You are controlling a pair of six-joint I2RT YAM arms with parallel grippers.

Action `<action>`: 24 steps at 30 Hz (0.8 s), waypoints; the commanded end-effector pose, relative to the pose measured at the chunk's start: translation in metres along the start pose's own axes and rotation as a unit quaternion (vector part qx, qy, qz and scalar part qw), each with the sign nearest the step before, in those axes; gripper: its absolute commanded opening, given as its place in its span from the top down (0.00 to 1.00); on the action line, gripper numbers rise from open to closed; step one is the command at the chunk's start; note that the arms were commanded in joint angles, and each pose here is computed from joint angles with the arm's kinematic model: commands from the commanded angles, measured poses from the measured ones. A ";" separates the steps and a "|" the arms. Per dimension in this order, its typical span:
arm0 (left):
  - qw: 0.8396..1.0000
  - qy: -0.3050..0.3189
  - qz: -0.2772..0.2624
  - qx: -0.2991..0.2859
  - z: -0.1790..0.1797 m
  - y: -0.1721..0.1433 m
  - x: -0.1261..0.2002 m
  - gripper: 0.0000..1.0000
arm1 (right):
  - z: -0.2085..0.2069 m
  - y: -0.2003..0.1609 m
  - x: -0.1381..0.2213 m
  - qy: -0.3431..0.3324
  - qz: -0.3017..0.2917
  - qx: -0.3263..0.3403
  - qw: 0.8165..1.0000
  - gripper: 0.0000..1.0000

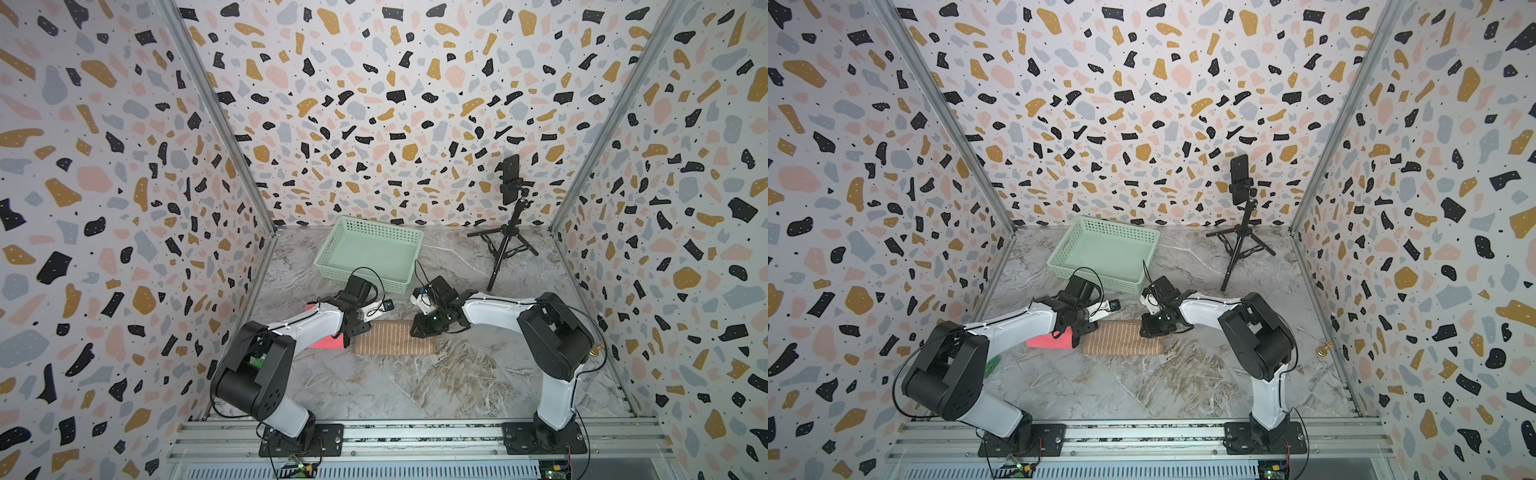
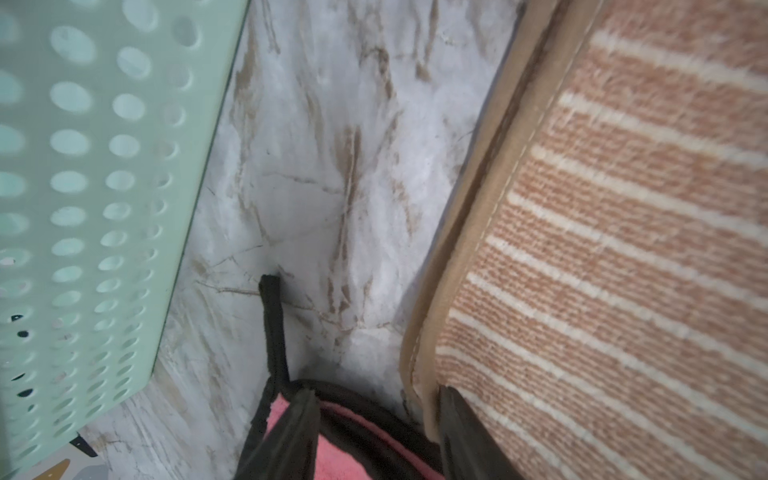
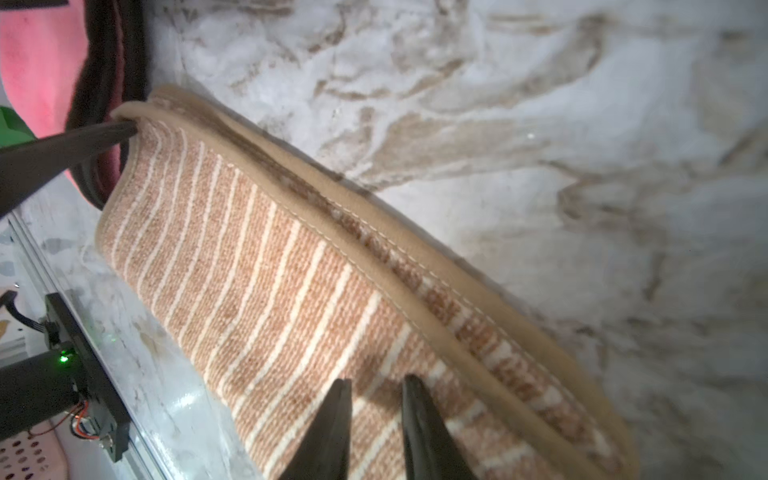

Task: Fold the square dishcloth
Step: Fold the cleaning item at the center of the board, then adjust the cleaning item at the center of the board.

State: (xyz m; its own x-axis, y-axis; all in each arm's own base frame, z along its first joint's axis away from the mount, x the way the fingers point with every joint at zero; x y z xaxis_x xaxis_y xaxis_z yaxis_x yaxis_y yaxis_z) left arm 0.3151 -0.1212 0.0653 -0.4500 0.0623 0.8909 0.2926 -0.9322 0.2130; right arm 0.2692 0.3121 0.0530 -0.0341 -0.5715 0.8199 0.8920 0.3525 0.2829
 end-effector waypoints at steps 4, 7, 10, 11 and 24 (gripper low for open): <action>1.000 0.000 -0.011 0.009 0.002 0.008 -0.016 0.54 | -0.031 -0.040 0.018 -0.089 0.003 -0.050 0.995 0.77; 0.999 0.015 -0.030 0.010 0.006 0.020 -0.017 0.54 | -0.035 -0.063 0.028 -0.090 -0.010 -0.072 0.993 0.77; 0.999 0.019 -0.045 0.020 0.013 0.035 -0.017 0.52 | -0.028 -0.081 0.036 -0.071 -0.019 -0.072 0.995 0.74; 0.998 0.010 -0.053 0.025 0.013 0.039 -0.014 0.51 | -0.022 -0.082 0.041 -0.060 -0.024 -0.067 0.996 0.72; 0.989 -0.110 -0.099 0.024 -0.027 0.030 0.065 0.47 | 0.045 -0.047 0.072 0.080 -0.060 -0.010 0.995 0.77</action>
State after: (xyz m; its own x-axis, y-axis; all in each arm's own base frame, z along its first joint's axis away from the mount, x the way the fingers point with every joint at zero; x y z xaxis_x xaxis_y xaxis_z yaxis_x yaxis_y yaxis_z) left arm 0.3034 -0.1585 0.1315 -0.4464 0.2979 0.8438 0.2377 -0.8696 0.4328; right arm 0.2214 0.2755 0.1306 -0.1877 -0.6704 0.7179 0.8762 0.2160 0.4308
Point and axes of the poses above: each gripper's point midway between its finger pads, its own x axis back along the fingers, its own z axis along the line the jaws close on, y = z × x, the point moved 3 cm from there along x, back along the fingers, and after that the axes turned 2 degrees about x, right-handed, at the moved point
